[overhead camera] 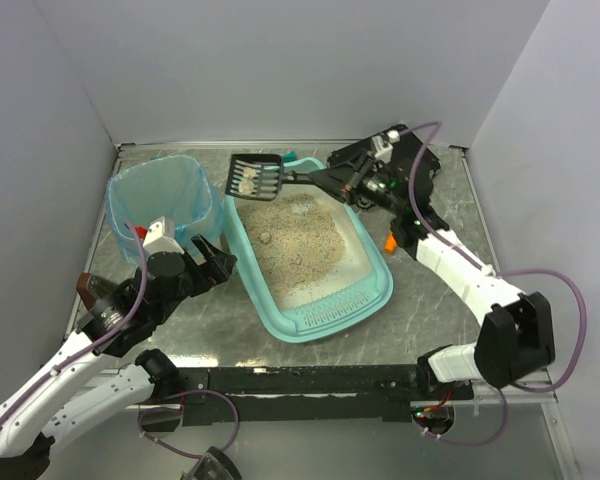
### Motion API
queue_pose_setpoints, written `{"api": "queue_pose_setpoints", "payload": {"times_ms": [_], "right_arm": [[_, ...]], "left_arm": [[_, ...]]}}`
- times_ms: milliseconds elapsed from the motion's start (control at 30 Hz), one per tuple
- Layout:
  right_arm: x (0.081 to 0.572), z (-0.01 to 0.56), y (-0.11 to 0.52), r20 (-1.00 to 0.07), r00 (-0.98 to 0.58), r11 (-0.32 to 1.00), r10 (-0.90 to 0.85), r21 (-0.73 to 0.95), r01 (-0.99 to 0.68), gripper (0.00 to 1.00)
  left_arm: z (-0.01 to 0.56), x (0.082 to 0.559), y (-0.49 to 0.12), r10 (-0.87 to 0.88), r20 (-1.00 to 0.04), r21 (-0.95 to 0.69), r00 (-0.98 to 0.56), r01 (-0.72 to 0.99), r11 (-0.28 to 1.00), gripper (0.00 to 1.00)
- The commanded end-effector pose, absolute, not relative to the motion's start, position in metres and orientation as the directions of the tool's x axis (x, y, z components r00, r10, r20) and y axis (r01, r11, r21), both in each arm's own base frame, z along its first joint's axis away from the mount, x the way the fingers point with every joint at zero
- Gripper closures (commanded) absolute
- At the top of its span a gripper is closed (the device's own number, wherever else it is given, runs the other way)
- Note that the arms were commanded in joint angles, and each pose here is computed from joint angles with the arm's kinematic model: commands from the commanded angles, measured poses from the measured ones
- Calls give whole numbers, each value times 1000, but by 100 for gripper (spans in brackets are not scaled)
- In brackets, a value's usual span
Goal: Clean the litter box
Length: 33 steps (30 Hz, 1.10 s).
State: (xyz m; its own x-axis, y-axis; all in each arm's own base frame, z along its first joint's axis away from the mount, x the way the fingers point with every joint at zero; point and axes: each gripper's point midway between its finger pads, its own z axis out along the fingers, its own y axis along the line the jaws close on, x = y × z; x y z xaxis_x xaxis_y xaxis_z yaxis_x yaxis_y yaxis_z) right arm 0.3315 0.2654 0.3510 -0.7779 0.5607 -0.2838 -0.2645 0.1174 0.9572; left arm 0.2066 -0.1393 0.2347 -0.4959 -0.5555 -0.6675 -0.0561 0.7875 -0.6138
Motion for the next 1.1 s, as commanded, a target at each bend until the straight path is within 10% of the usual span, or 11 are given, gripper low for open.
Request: {"api": "queue_pose_setpoints", "payload": {"times_ms": [0, 233, 500, 733, 1067], "right_arm": [[344, 380, 299, -308, -776, 138, 551, 950, -280, 100], [360, 377, 374, -338, -824, 167, 454, 941, -294, 100], [367, 376, 429, -668, -675, 385, 313, 739, -553, 100], [344, 402, 460, -929, -323, 388, 182, 370, -844, 100], [300, 397, 491, -971, 214, 400, -102, -237, -885, 98]], "left_arm": [[238, 202, -144, -572, -648, -649, -503, -29, 760, 3], [235, 196, -143, -576, -633, -660, -517, -29, 751, 3], [224, 191, -141, -587, -612, -669, -530, -49, 742, 3], [222, 190, -142, -585, -609, -670, -536, -48, 741, 3], [214, 189, -147, -562, -610, -662, -559, -31, 749, 3]]}}
